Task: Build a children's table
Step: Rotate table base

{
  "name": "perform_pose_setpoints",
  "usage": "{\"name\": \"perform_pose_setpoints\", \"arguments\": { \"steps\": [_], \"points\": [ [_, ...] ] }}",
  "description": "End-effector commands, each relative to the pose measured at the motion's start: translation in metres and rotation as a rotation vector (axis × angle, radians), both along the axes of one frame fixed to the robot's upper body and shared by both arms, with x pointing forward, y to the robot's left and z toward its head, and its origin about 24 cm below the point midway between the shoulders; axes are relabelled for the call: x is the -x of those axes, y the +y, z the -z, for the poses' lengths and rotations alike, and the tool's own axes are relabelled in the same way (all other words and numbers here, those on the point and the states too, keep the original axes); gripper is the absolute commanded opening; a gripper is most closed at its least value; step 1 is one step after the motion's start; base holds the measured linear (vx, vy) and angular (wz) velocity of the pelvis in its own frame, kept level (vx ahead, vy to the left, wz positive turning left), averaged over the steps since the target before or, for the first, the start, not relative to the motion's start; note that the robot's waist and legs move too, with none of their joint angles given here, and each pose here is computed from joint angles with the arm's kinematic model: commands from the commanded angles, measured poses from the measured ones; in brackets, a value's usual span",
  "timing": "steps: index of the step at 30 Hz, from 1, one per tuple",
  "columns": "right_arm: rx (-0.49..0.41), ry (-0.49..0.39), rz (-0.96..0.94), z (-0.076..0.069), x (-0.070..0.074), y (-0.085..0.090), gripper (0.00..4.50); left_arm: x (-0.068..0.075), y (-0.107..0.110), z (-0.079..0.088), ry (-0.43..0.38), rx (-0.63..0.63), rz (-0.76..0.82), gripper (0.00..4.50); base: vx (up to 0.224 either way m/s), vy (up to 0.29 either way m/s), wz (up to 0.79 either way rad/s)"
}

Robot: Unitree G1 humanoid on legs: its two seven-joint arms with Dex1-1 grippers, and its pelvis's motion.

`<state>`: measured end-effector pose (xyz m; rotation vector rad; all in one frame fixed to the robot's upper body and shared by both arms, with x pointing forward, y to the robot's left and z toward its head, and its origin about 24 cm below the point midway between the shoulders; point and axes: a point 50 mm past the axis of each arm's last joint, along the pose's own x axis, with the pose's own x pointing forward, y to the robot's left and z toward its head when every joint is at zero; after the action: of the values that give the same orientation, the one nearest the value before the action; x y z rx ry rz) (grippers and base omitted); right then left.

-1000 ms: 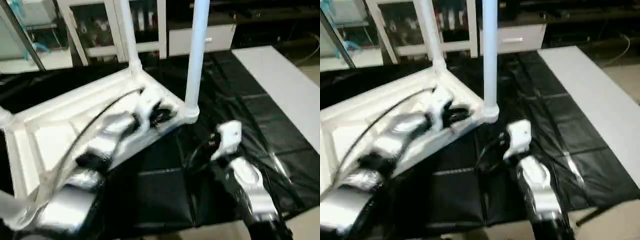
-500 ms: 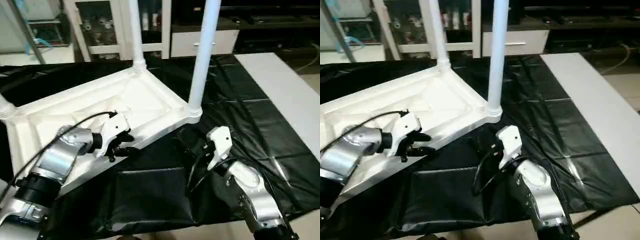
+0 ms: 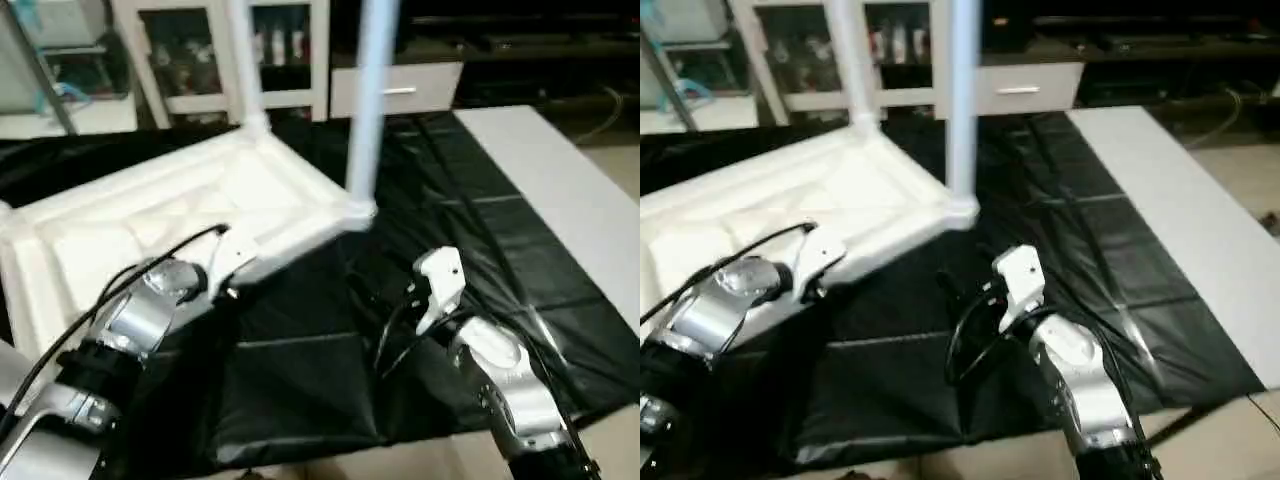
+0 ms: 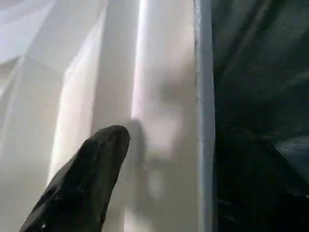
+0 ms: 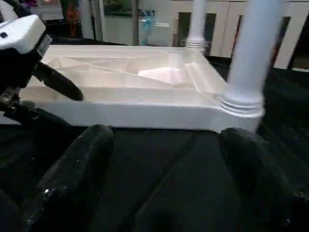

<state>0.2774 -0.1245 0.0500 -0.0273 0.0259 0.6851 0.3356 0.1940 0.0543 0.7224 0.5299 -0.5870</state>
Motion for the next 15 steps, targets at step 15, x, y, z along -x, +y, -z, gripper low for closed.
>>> {"name": "perform_pose_setpoints", "arguments": {
  "steps": [15],
  "points": [
    [-0.005,-0.017,-0.011,-0.003,0.003,0.001,3.82,0.004,-0.010,-0.009,-0.535,0.376,-0.213,4.48,0.000,0.000,0.00]
  ]
}}
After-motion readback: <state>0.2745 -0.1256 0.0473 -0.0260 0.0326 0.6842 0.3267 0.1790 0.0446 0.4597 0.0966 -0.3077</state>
